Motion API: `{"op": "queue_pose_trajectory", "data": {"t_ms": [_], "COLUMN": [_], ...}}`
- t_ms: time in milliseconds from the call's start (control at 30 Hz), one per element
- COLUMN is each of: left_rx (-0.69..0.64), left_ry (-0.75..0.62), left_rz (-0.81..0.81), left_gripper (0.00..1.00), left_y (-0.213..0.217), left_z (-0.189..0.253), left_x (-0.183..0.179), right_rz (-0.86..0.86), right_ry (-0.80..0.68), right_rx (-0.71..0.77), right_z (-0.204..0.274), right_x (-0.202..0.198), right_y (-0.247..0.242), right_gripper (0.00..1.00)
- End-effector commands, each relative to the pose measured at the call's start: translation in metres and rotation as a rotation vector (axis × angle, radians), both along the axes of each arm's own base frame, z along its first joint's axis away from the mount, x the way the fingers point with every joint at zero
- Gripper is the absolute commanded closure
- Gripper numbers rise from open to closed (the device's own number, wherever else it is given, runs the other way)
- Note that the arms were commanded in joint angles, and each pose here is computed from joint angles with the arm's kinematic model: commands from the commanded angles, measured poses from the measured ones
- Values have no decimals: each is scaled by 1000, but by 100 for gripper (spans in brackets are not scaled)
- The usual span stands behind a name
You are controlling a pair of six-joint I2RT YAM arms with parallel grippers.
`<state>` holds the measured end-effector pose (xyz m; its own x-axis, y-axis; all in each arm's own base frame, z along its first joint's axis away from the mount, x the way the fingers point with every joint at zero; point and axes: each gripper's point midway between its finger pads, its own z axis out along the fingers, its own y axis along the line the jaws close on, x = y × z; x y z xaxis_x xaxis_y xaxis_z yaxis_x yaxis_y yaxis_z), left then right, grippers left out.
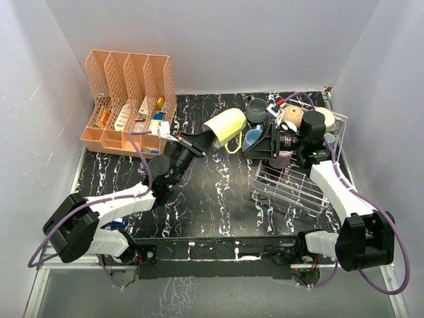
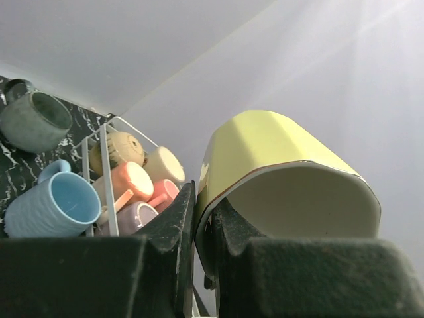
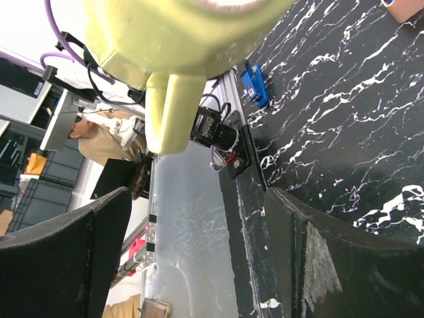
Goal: Load the cups into the dish rack
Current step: Pick up the cup at the center of the board, then turn the cup upside down in the dish rack.
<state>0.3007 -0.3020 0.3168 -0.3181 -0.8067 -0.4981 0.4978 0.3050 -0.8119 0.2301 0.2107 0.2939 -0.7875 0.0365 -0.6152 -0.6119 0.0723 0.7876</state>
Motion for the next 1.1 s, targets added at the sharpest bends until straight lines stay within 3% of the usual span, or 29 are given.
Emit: {"op": "queue_pose_trajectory", "data": {"t_ms": [0, 567, 1067], "left_rx": [-224, -239, -217], "left_ry": [-183, -194, -172], "left_rz": [5, -34, -79], "left_gripper": [100, 100, 100], "left_y": [9, -16, -35], "left_z": [84, 81, 64], "left_x": [-18, -23, -22], "right_rz": [-14, -28, -39], "right_ry": [-93, -1, 38], "right_rx": [53, 141, 135], "right_z": [30, 50, 39], "right_x": [-2, -3, 0], "right_y": [5, 14, 15], "right_gripper": [16, 26, 54]}}
